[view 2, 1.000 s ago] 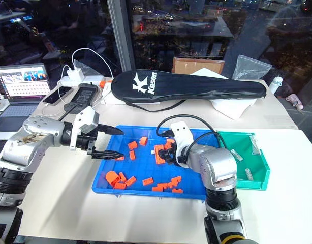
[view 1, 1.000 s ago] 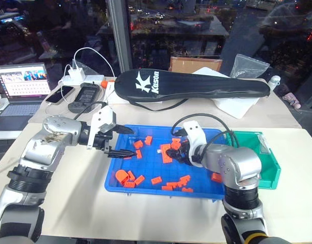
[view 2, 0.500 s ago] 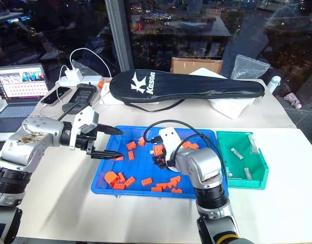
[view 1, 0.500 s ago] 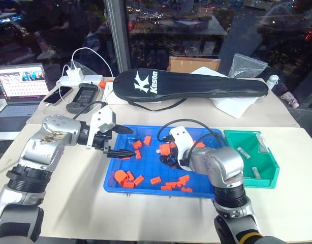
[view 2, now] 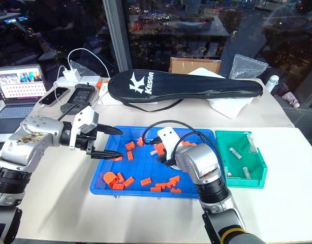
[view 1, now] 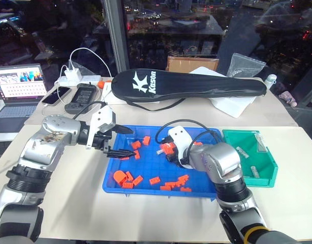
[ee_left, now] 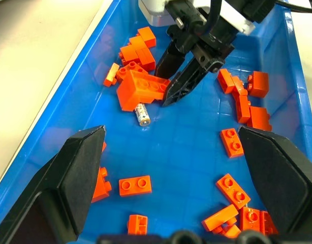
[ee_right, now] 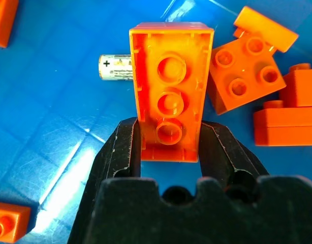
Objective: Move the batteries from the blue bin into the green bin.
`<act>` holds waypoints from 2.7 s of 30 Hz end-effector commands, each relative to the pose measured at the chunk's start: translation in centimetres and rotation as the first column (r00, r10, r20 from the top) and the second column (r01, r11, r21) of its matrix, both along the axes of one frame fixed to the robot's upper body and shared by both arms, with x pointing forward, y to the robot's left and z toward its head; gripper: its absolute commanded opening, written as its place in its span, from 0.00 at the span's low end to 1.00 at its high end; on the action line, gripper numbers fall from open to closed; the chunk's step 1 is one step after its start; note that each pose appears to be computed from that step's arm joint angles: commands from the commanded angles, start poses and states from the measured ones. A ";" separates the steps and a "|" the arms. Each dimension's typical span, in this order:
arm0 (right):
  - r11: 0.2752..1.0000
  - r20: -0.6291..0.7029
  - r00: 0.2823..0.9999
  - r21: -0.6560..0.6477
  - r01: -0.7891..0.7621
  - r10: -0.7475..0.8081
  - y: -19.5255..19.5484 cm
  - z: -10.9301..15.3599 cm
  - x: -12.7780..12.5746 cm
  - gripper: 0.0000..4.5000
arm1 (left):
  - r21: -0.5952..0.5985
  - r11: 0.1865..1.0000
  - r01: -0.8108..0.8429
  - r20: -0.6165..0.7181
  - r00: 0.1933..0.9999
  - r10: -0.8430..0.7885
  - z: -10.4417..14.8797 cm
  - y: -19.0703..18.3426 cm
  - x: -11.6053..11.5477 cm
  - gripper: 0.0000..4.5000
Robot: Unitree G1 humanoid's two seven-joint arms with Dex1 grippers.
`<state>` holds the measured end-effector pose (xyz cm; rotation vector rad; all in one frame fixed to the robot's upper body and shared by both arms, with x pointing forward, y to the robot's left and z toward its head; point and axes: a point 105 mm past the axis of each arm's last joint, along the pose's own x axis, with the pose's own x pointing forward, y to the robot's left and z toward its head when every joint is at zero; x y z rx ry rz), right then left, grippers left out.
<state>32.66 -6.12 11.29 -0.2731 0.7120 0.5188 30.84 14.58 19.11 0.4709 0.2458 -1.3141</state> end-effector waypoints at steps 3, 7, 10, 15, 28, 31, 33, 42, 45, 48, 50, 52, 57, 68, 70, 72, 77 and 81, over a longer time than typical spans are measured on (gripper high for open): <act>0.990 0.171 0.981 0.092 -0.105 0.088 -1.7 6.7 0.1 0.30 | -0.006 1.000 0.003 0.043 0.999 -0.002 1.0 0.1 0.0 1.00; 0.993 0.158 0.981 -0.044 -0.106 0.112 -5.2 6.8 -0.5 0.30 | -0.006 1.000 0.005 0.043 0.999 -0.005 0.7 0.0 0.1 1.00; 0.986 0.094 0.990 -0.143 -0.089 0.103 -7.7 5.2 -1.4 0.30 | -0.015 1.000 0.012 0.044 0.999 -0.011 0.7 -0.3 0.2 1.00; 0.977 0.031 0.994 -0.191 -0.094 0.102 -8.5 3.1 -2.3 0.41 | -0.019 1.000 0.021 0.048 0.999 -0.020 0.6 -0.5 0.4 1.00; 0.878 0.351 0.806 -0.146 -0.456 0.477 -0.8 7.1 -0.9 1.00 | -0.009 1.000 0.009 0.046 0.999 -0.008 0.5 0.0 0.3 1.00; 0.808 0.340 0.735 -0.193 -0.557 0.587 0.5 5.6 -0.4 1.00 | -0.014 1.000 0.003 0.049 0.999 -0.003 0.6 0.0 0.3 1.00; 0.776 0.300 0.716 -0.201 -0.598 0.630 0.6 4.6 0.2 1.00 | -0.016 1.000 -0.003 0.052 0.999 0.003 0.6 0.0 0.3 1.00; 0.748 0.216 0.717 -0.158 -0.645 0.663 1.1 2.3 3.3 1.00 | -0.019 0.999 -0.029 0.048 0.998 0.030 0.5 0.2 -0.4 1.00; 0.728 0.174 0.707 -0.167 -0.665 0.686 1.2 1.0 3.5 1.00 | -0.018 0.999 -0.041 0.050 0.998 0.042 0.5 0.3 -0.4 1.00; 0.707 0.162 0.688 -0.155 -0.690 0.707 2.1 0.3 3.3 1.00 | -0.018 0.999 -0.045 0.049 0.998 0.046 0.5 0.4 -0.5 1.00; 0.707 0.152 0.691 -0.149 -0.691 0.707 2.4 -0.3 3.4 1.00 | -0.020 0.999 -0.047 0.048 0.998 0.048 0.5 0.4 -0.5 1.00; 0.705 0.129 0.693 -0.149 -0.693 0.709 2.4 -0.9 3.4 0.88 | -0.024 0.999 -0.044 0.045 0.998 0.045 0.4 0.2 -0.5 1.00; 0.691 0.114 0.681 -0.126 -0.712 0.723 2.2 -0.8 2.3 0.53 | -0.030 0.999 -0.032 0.037 0.999 0.033 0.6 -0.1 -0.6 1.00; 0.764 0.330 0.720 -0.003 -0.646 0.610 -1.3 8.7 -0.1 0.06 | -0.044 0.999 0.009 0.024 1.000 -0.008 0.9 -0.8 -0.3 1.00; 0.794 0.365 0.740 0.004 -0.608 0.565 -2.9 10.7 -0.5 0.06 | -0.047 0.999 0.021 0.021 1.000 -0.020 0.9 -1.1 -0.1 1.00; 0.855 0.353 0.793 -0.046 -0.516 0.497 -6.5 11.8 -0.6 0.06 | -0.059 0.997 0.042 0.018 0.999 -0.041 1.0 -1.6 0.0 1.00; 0.978 0.343 0.918 -0.136 -0.159 0.198 -15.6 12.9 0.2 0.06 | -0.110 0.991 0.081 0.012 0.997 -0.081 1.7 -2.8 0.3 1.00; 0.981 0.316 0.949 -0.176 0.079 -0.020 -21.3 12.3 -0.6 0.06 | -0.174 0.977 0.122 0.002 0.992 -0.123 2.4 -4.4 0.2 1.00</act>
